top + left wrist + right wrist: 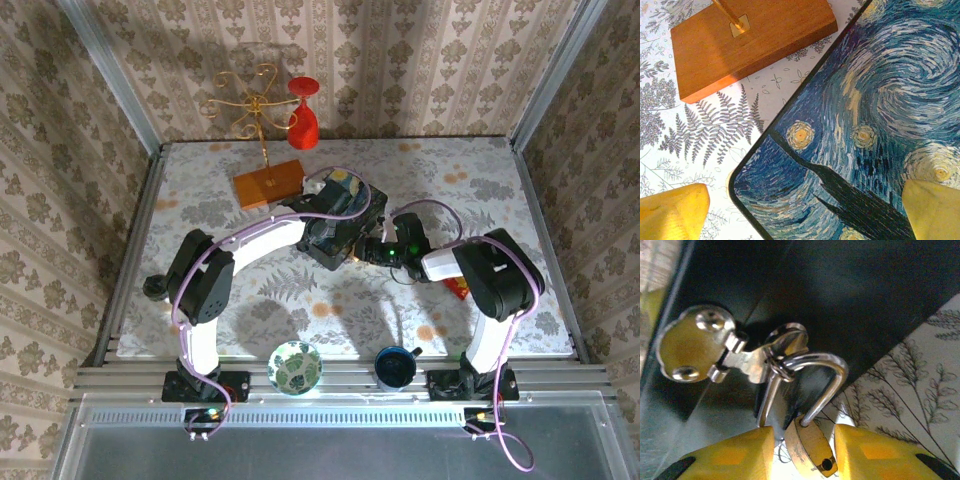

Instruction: Unlock the padlock with the key

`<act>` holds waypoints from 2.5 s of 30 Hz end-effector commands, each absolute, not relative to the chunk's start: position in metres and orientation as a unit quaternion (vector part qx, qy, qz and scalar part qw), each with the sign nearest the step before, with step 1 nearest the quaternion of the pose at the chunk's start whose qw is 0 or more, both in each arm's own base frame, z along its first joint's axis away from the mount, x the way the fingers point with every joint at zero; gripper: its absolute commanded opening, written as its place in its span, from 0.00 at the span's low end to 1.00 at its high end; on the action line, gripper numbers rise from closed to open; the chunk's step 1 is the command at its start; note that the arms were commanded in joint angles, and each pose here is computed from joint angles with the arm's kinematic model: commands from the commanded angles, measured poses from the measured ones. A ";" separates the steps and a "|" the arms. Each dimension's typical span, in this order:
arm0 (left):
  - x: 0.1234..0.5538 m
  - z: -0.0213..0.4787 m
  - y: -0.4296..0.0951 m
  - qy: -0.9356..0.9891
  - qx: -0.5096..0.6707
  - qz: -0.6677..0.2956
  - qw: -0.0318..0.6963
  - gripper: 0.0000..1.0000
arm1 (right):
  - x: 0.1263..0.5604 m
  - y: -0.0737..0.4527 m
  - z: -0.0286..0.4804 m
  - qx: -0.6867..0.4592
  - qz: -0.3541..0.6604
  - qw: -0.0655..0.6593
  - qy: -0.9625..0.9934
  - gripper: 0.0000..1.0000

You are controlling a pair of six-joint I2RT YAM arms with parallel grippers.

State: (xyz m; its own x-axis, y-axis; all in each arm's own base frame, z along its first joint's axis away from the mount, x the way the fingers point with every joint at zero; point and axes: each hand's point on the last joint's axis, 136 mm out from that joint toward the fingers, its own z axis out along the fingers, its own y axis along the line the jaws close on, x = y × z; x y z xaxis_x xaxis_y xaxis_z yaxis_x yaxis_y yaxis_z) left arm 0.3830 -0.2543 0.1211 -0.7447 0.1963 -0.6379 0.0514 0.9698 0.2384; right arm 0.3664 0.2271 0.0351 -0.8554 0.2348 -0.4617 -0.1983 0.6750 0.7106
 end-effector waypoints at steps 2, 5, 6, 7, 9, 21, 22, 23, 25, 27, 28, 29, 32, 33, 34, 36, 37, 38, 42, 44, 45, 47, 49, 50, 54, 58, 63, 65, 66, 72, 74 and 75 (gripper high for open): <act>0.376 0.126 -0.246 0.929 0.072 0.114 0.344 1.00 | 0.356 0.242 0.020 0.028 0.449 0.230 0.863 0.35; 0.375 0.124 -0.247 0.931 0.073 0.111 0.340 1.00 | 0.353 0.242 0.017 0.039 0.454 0.225 0.861 0.35; 0.375 0.124 -0.248 0.931 0.072 0.109 0.340 1.00 | 0.351 0.242 0.016 0.042 0.455 0.223 0.861 0.35; 0.375 0.124 -0.248 0.931 0.072 0.107 0.341 1.00 | 0.350 0.241 0.016 0.044 0.456 0.222 0.861 0.35; 0.375 0.125 -0.249 0.931 0.072 0.106 0.341 1.00 | 0.346 0.241 0.015 0.044 0.454 0.219 0.862 0.36; 0.375 0.129 -0.250 0.931 0.070 0.101 0.343 1.00 | 0.328 0.238 0.008 0.042 0.426 0.205 0.880 0.28; 0.374 0.129 -0.250 0.931 0.069 0.100 0.343 1.00 | 0.327 0.237 0.007 0.041 0.420 0.206 0.883 0.26; 0.374 0.129 -0.250 0.931 0.069 0.101 0.343 1.00 | 0.326 0.236 0.007 0.041 0.416 0.206 0.885 0.26; 0.374 0.130 -0.250 0.931 0.067 0.100 0.345 1.00 | 0.324 0.235 0.005 0.040 0.410 0.203 0.889 0.26; 0.374 0.131 -0.250 0.931 0.066 0.099 0.346 1.00 | 0.323 0.234 0.004 0.041 0.407 0.202 0.890 0.26; 0.374 0.131 -0.250 0.931 0.067 0.099 0.346 1.00 | 0.324 0.234 0.004 0.043 0.406 0.206 0.889 0.26; 0.375 0.131 -0.250 0.931 0.066 0.099 0.346 1.00 | 0.325 0.233 0.004 0.046 0.405 0.207 0.890 0.25; 0.374 0.132 -0.250 0.931 0.067 0.099 0.346 1.00 | 0.328 0.230 0.003 0.056 0.401 0.210 0.890 0.18; 0.375 0.132 -0.250 0.931 0.066 0.098 0.346 1.00 | 0.330 0.230 0.004 0.060 0.403 0.212 0.888 0.15; 0.375 0.132 -0.250 0.931 0.067 0.099 0.346 1.00 | 0.332 0.229 0.005 0.065 0.407 0.214 0.886 0.12; 0.374 0.132 -0.250 0.931 0.067 0.099 0.345 1.00 | 0.336 0.227 0.007 0.076 0.415 0.216 0.880 0.07; 0.374 0.130 -0.250 0.931 0.068 0.100 0.344 1.00 | 0.338 0.226 0.010 0.080 0.423 0.218 0.876 0.06; 0.374 0.130 -0.250 0.931 0.068 0.100 0.343 1.00 | 0.339 0.226 0.013 0.083 0.428 0.220 0.873 0.05; 0.373 0.129 -0.249 0.932 0.069 0.102 0.341 1.00 | 0.344 0.227 0.022 0.088 0.442 0.223 0.865 0.02; 0.373 0.129 -0.249 0.932 0.068 0.103 0.342 1.00 | 0.344 0.228 0.027 0.088 0.446 0.225 0.862 0.01; 0.373 0.129 -0.248 0.932 0.068 0.103 0.342 1.00 | 0.345 0.227 0.029 0.089 0.449 0.226 0.860 0.00; 0.373 0.129 -0.248 0.932 0.067 0.103 0.342 1.00 | 0.345 0.225 0.032 0.093 0.449 0.229 0.859 0.00; 0.372 0.130 -0.247 0.931 0.068 0.103 0.343 1.00 | 0.344 0.221 0.034 0.096 0.447 0.233 0.858 0.00; 0.372 0.130 -0.247 0.931 0.067 0.102 0.343 1.00 | 0.344 0.220 0.035 0.099 0.445 0.233 0.859 0.00; 0.372 0.130 -0.247 0.931 0.068 0.104 0.343 1.00 | 0.347 0.218 0.043 0.103 0.448 0.239 0.856 0.00; 0.372 0.130 -0.246 0.931 0.067 0.105 0.343 1.00 | 0.351 0.218 0.051 0.107 0.447 0.239 0.855 0.00; 0.371 0.131 -0.245 0.931 0.068 0.106 0.344 1.00 | 0.356 0.215 0.053 0.114 0.440 0.242 0.857 0.00; 0.372 0.131 -0.245 0.930 0.067 0.106 0.345 1.00 | 0.358 0.213 0.054 0.117 0.440 0.244 0.856 0.00; 0.372 0.132 -0.245 0.930 0.066 0.106 0.345 1.00 | 0.359 0.212 0.054 0.119 0.440 0.245 0.856 0.00; 0.371 0.131 -0.244 0.930 0.067 0.108 0.345 1.00 | 0.365 0.208 0.056 0.132 0.445 0.247 0.851 0.00; 0.371 0.130 -0.244 0.930 0.067 0.109 0.344 1.00 | 0.367 0.207 0.057 0.138 0.451 0.246 0.847 0.00; 0.371 0.130 -0.244 0.931 0.067 0.108 0.344 1.00 | 0.368 0.206 0.057 0.142 0.453 0.245 0.845 0.00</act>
